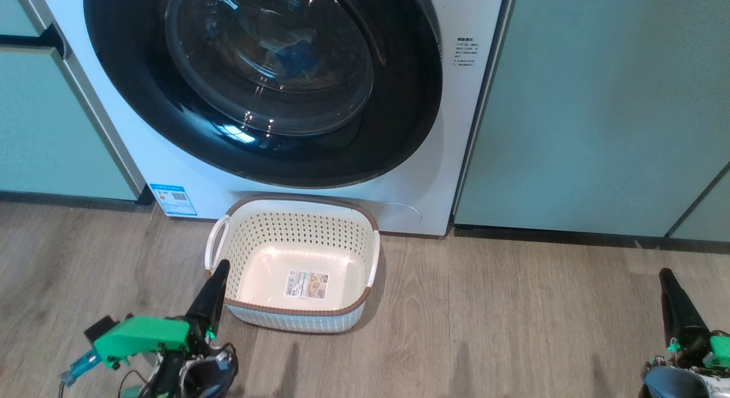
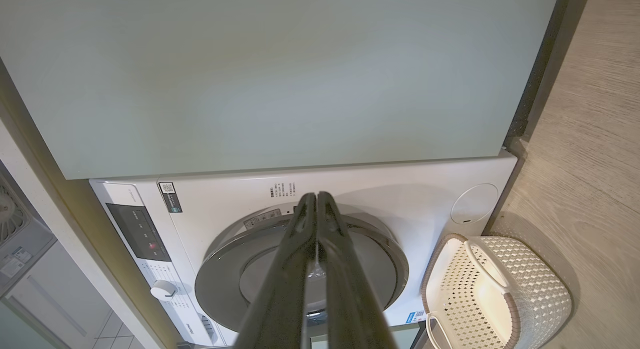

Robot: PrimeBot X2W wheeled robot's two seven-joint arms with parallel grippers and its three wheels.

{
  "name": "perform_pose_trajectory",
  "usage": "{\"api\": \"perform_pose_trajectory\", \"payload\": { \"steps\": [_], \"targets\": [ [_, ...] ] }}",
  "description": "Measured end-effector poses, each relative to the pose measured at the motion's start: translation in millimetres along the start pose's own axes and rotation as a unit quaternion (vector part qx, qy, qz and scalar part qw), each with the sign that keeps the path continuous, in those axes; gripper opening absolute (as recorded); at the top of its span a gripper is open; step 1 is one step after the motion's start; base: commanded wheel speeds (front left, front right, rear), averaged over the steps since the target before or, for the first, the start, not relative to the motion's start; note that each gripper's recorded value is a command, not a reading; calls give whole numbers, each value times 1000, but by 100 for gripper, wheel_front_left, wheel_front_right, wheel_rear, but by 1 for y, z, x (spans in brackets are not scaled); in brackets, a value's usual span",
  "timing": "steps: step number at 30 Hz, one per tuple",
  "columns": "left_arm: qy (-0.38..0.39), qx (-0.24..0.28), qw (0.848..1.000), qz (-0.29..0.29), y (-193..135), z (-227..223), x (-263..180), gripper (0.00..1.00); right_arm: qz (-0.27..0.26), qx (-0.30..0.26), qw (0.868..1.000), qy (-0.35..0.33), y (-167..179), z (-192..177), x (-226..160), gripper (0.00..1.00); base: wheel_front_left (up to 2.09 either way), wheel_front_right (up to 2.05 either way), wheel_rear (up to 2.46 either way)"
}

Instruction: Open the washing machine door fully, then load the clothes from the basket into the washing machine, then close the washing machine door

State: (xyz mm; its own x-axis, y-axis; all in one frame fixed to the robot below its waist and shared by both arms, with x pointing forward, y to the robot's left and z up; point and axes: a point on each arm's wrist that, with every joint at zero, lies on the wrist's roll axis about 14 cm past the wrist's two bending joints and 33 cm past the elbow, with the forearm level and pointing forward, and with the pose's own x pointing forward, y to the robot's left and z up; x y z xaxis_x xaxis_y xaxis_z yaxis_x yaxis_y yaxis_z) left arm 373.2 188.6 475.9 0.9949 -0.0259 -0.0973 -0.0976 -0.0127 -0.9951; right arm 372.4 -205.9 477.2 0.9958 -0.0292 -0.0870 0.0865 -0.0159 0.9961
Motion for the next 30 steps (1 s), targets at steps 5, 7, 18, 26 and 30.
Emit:
{"api": "perform_pose_trajectory", "payload": {
  "steps": [5, 7, 18, 26, 30],
  "targets": [
    [0, 0, 1000, 0, 0, 0, 0, 0, 0, 0, 1000, -1, 0, 0, 0, 0, 0, 0, 0],
    [0, -1, 1000, 0, 0, 0, 0, 0, 0, 0, 1000, -1, 0, 1, 0, 0, 0, 0, 0],
    [-1, -1, 1000, 0, 0, 0, 0, 0, 0, 1, 1000, -3, 0, 2, 0, 0, 0, 0, 0],
    [0, -2, 1000, 0, 0, 0, 0, 0, 0, 2, 1000, -2, 0, 1, 0, 0, 0, 0, 0],
    [0, -2, 1000, 0, 0, 0, 0, 0, 0, 2, 1000, 0, 0, 1, 0, 0, 0, 0, 0]
  ]
}}
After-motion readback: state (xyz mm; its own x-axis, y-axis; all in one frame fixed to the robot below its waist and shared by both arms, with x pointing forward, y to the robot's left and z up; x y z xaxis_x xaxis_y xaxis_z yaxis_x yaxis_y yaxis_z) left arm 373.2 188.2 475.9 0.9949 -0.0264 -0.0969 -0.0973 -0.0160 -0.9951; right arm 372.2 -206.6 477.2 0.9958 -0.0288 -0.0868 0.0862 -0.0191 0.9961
